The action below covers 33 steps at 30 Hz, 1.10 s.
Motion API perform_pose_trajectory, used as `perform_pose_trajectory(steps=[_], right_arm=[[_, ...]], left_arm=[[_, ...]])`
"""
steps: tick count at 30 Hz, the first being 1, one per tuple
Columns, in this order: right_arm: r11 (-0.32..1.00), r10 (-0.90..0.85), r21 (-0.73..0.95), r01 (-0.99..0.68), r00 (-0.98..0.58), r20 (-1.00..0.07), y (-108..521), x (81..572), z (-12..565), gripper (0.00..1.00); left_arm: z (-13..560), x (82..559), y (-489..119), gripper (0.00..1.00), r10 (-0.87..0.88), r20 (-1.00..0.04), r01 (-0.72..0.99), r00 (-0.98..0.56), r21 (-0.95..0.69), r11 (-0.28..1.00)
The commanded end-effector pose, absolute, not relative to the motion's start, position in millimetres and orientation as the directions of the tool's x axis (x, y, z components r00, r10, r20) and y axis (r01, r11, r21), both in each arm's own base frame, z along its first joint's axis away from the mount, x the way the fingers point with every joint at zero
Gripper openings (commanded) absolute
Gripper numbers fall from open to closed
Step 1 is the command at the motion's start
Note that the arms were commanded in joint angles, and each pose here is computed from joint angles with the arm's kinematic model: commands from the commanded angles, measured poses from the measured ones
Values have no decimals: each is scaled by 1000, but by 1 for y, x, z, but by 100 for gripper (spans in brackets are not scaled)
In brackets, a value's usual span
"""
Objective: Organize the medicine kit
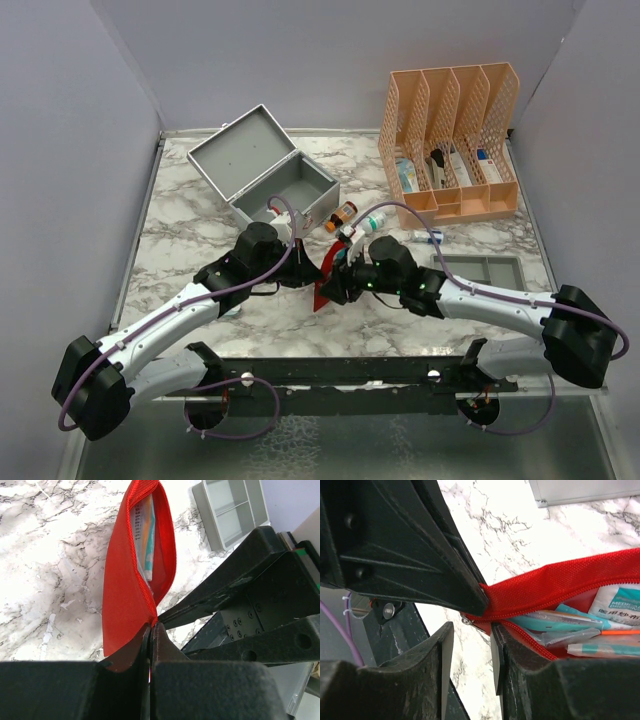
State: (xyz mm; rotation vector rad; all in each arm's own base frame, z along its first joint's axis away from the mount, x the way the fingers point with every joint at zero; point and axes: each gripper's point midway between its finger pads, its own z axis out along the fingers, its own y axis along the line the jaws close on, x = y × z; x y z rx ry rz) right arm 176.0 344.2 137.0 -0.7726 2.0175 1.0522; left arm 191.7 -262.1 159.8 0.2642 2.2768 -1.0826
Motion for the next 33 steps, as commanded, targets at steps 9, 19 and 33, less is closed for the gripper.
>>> perform_pose_trajectory(steps=[9,19,33], right_arm=[[517,-83,402,-756,-511,-855,361,203,162,20],[489,-120,388,-782,-500,-858,351,189,155,8],[531,-107,379,-758,-503,-857,351,199,153,4]], left_arm=[[185,192,-273,0,-80,-621,466,-780,-661,588],[184,194,-270,0,-57,-641,484,-766,-632,605],[181,194,-270,0,-56,-633,475,-772,-633,611]])
